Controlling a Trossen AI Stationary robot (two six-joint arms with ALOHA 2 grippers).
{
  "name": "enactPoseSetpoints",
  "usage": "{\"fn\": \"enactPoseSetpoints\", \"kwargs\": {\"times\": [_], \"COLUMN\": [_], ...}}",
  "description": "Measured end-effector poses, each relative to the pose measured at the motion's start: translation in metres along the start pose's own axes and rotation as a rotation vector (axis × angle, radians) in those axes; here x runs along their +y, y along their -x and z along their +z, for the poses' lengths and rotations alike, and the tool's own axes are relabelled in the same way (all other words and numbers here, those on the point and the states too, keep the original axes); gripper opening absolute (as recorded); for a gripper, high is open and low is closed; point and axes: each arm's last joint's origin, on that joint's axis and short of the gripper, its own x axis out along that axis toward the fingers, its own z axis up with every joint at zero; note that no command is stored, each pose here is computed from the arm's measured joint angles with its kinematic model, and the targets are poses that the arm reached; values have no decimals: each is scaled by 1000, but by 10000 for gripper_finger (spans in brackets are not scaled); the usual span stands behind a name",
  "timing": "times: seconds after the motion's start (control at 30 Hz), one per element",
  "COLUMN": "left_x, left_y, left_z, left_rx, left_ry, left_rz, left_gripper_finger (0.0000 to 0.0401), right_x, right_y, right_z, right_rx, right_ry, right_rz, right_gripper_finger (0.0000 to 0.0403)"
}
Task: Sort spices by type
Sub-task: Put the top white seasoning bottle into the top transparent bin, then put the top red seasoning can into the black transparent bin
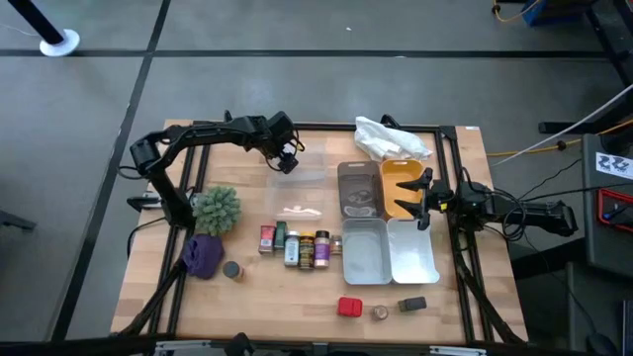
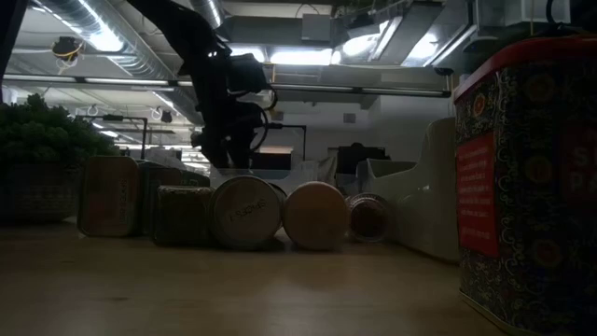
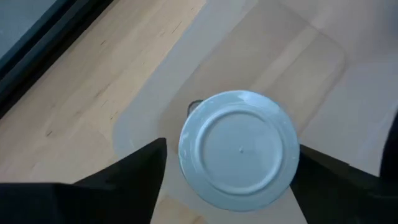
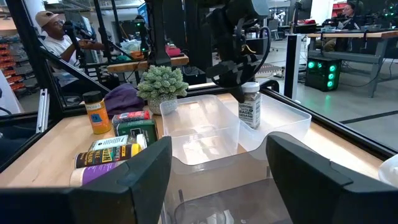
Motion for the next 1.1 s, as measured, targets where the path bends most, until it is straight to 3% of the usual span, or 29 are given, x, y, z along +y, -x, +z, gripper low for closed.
{"fn": "enactPoseSetpoints", "kwargs": {"times": [0.23,0.67,0.9,1.1], "left_x": [0,0,-18,-59], "left_y": [11,72,91,98], "left_z": [7,27,1,-28], "left_rx": [-19,113,372,489], "left_ry": [-14,4,116,153], "left_rz": [-3,19,92,149], "left_gripper_finger": [307,307,308,308], "right_x": [0,0,0,0], "right_y": [0,0,0,0], "right_z": [0,0,0,-1], "right_rx": [0,1,2,8], "right_ry": [0,0,-4,-3], "right_rz": [0,0,2,2], "right_gripper_finger": [260,260,260,260]}}
